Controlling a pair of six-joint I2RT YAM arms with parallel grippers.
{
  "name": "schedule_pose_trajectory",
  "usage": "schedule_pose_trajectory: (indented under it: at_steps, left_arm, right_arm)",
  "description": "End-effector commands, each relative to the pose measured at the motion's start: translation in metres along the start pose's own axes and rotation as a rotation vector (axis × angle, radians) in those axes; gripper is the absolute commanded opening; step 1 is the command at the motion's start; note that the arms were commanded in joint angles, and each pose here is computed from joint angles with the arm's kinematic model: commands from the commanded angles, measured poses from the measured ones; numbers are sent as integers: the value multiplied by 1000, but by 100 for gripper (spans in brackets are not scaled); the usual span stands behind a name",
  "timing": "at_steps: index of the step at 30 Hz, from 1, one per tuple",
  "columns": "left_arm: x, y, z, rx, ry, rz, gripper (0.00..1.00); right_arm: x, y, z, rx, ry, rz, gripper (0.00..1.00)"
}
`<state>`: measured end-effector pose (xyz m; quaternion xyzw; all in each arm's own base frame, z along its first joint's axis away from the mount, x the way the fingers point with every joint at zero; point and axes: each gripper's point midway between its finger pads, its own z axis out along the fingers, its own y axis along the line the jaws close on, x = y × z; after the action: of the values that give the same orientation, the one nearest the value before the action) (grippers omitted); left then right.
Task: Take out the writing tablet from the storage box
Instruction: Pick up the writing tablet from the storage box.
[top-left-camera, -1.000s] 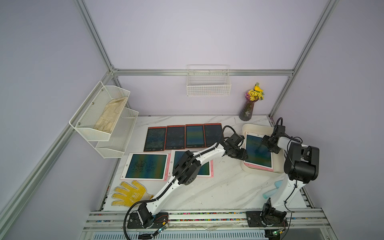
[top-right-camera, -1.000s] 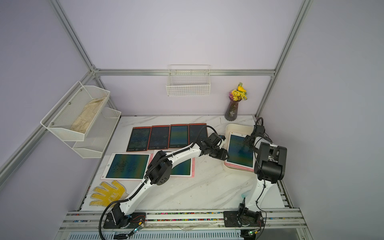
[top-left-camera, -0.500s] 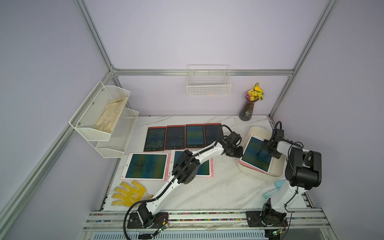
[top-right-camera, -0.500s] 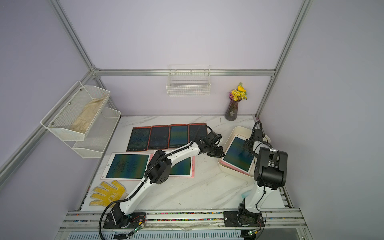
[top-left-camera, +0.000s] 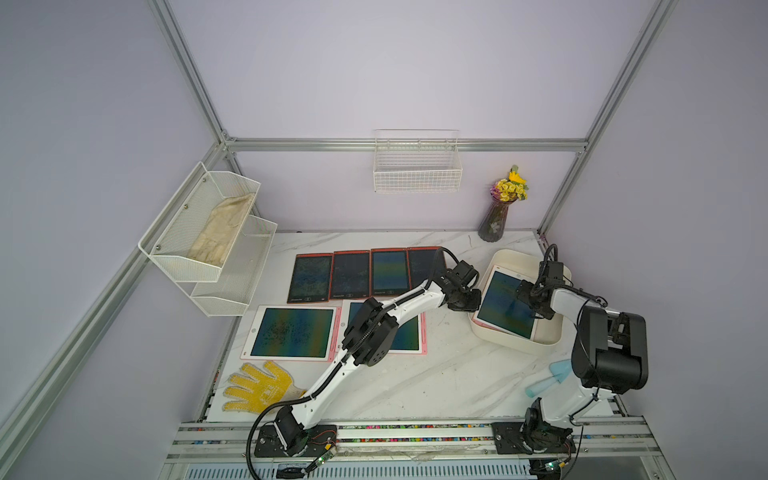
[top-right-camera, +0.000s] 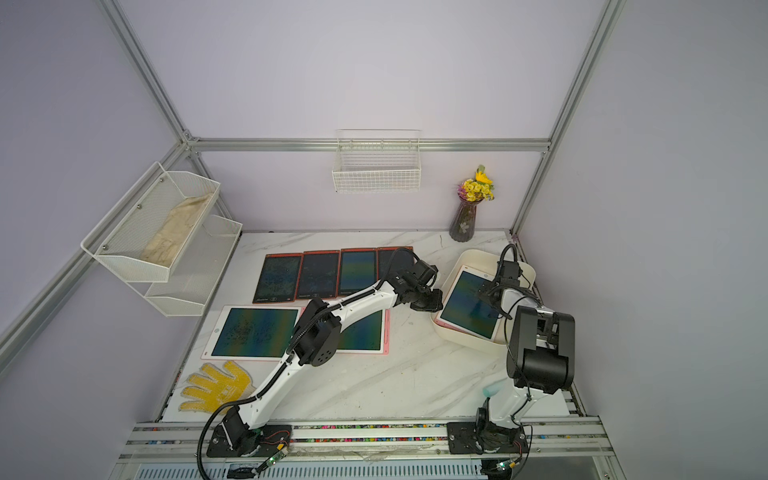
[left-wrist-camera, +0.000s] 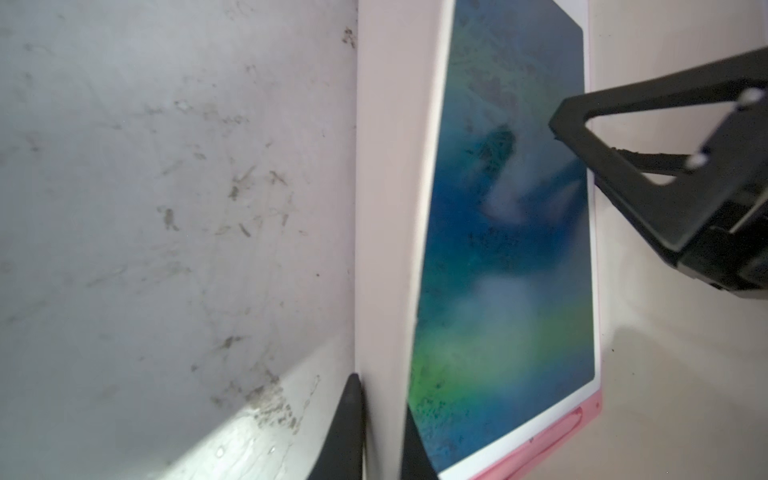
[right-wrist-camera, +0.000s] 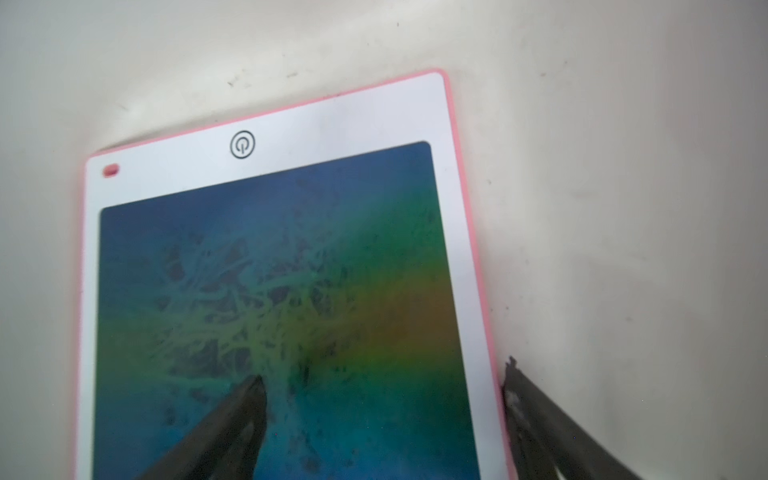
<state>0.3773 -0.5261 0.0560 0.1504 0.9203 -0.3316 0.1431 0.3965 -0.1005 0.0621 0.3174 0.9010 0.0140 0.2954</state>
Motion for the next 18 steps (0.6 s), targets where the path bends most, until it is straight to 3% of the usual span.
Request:
schedule_pose_trajectory:
  at_steps: [1,6,13,18]
  left_arm:
    - [29,-15,16,77,72,26,8]
    - [30,-17,17,82,72,28,7]
    - [33,-20,21,88,77,29,6]
    - [33,-24,21,98,77,28,6]
  right_arm:
    - [23,65,-32,-326,111,13,89]
    - [12,90,-66,-472,87,10,88]
    - [20,89,-59,-481,112,-10,85]
    - [25,91,-53,-495,132,-22,75]
